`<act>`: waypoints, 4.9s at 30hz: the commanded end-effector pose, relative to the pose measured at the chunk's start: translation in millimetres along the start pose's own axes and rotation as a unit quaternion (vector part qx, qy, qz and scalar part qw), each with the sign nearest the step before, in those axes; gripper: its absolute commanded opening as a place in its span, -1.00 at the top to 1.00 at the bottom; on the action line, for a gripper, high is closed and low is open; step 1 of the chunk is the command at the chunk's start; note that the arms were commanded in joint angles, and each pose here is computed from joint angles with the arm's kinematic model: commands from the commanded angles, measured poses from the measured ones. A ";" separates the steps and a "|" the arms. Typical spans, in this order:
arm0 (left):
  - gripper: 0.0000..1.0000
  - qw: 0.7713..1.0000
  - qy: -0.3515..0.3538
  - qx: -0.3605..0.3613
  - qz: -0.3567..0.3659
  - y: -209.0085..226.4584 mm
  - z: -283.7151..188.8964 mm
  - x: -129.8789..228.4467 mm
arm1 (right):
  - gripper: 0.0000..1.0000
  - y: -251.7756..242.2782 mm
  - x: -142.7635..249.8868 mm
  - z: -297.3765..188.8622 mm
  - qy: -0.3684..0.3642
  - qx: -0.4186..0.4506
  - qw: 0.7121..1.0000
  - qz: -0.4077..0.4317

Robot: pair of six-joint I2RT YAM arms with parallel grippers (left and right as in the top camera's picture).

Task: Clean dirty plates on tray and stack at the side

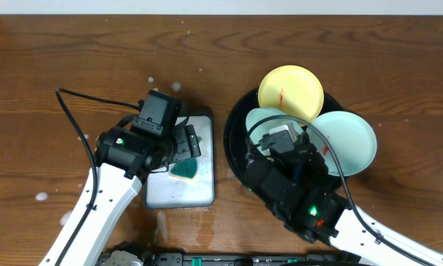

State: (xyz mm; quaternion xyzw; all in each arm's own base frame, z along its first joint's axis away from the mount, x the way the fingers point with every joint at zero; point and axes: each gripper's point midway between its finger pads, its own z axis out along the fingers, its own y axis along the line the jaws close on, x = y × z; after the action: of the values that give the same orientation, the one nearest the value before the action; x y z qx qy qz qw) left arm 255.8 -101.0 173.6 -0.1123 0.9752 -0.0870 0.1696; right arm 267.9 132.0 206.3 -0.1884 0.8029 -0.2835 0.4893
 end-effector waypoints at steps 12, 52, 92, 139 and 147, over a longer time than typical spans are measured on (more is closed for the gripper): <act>-0.71 1.000 -0.005 -0.001 0.002 1.1 -2.4 -2.7 | 0.98 -6.2 -19.3 -17.6 -0.040 0.033 0.998 -0.036; -0.71 1.000 -0.005 -0.001 0.002 1.1 -2.4 -2.7 | 0.98 8.1 -13.5 14.8 0.003 -0.062 0.998 0.002; -0.71 1.000 -0.005 -0.001 0.002 1.1 -2.4 -2.7 | 0.98 -205.7 288.8 164.2 0.282 0.060 0.650 0.703; -0.71 1.000 -0.005 -0.001 0.002 1.1 -2.4 -2.7 | 0.97 -63.0 158.7 91.6 0.353 -0.202 0.803 0.436; -0.71 1.000 -0.005 -0.001 0.002 1.1 -2.4 -2.7 | 0.98 22.1 137.9 64.1 0.371 -0.296 0.799 0.368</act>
State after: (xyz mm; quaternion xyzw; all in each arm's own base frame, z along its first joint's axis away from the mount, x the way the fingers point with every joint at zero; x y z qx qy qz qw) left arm 255.7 -101.0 173.6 -0.1123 0.9753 -0.0869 0.1695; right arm 272.9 19.2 99.0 0.1170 0.9726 0.0931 0.1778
